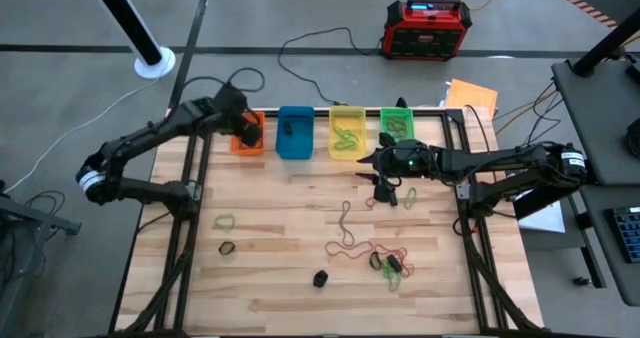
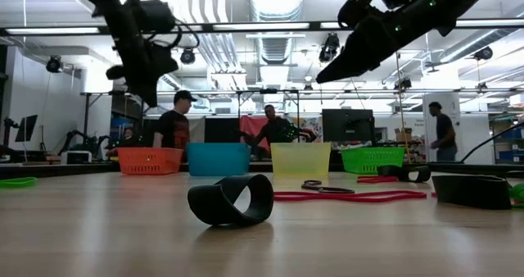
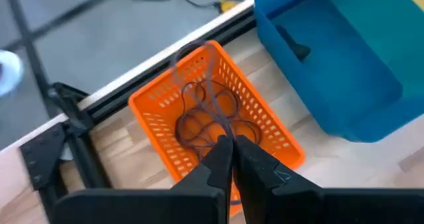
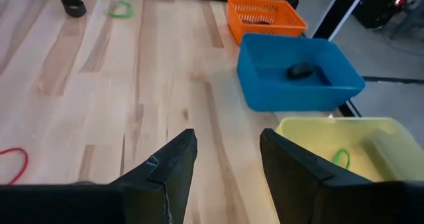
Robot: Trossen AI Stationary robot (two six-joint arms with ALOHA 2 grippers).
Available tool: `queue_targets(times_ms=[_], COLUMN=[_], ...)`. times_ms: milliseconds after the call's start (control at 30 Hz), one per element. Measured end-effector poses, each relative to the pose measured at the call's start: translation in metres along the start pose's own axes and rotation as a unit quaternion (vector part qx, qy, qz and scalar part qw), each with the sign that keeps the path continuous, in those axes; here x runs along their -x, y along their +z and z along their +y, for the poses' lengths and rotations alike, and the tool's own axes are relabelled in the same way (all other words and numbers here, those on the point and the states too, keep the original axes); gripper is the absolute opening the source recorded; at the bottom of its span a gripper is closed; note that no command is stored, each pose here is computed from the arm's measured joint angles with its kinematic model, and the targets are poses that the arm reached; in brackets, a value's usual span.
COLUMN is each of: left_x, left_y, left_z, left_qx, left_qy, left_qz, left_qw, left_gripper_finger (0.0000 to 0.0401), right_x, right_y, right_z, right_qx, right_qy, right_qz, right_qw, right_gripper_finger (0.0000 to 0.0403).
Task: Sort rubber bands into baskets
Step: Put the violet rubber band into the orange bin, then put the black rubber band into the blue bin
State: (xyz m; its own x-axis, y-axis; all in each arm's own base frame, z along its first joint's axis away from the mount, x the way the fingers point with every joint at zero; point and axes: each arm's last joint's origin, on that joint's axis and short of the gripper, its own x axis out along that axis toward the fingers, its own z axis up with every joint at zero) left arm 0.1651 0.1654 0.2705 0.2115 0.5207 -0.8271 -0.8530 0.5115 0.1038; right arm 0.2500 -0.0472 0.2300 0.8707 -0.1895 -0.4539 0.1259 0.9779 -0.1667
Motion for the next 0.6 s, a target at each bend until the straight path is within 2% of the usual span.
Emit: queue_targets(times_ms=[100, 300, 500, 600], left_x=[-0.016, -0.047, -0.072, -0.078], left_y=[0.004, 0.006, 0.007, 0.005], left_z=[0.007, 0.007, 0.006, 0.006], left_qx=[0.000, -0.018, -0.017, -0.019], left_qy=[-0.019, -0.011, 0.063, 0.066], left_qz=[0.020, 0.065, 0.082, 0.095], left_qw=[1.000, 0.998, 0.995, 0.993], left_gripper_finger=[0.0000, 0.0000, 0.0002, 0.0021], right_x=[-0.001, -0.001, -0.001, -0.001], right_y=[-0.006, -0.012, -0.016, -0.017], right_z=[0.001, 0.002, 0.003, 0.003], right_qx=[-0.009, -0.030, -0.048, -0.051], right_qy=[0.002, 0.003, 0.004, 0.005], right_qz=[0.008, 0.018, 0.033, 0.036], right_qw=[1.000, 0.999, 0.998, 0.998], right_gripper_finger=[0.0162, 0.0164, 0.0164, 0.0164])
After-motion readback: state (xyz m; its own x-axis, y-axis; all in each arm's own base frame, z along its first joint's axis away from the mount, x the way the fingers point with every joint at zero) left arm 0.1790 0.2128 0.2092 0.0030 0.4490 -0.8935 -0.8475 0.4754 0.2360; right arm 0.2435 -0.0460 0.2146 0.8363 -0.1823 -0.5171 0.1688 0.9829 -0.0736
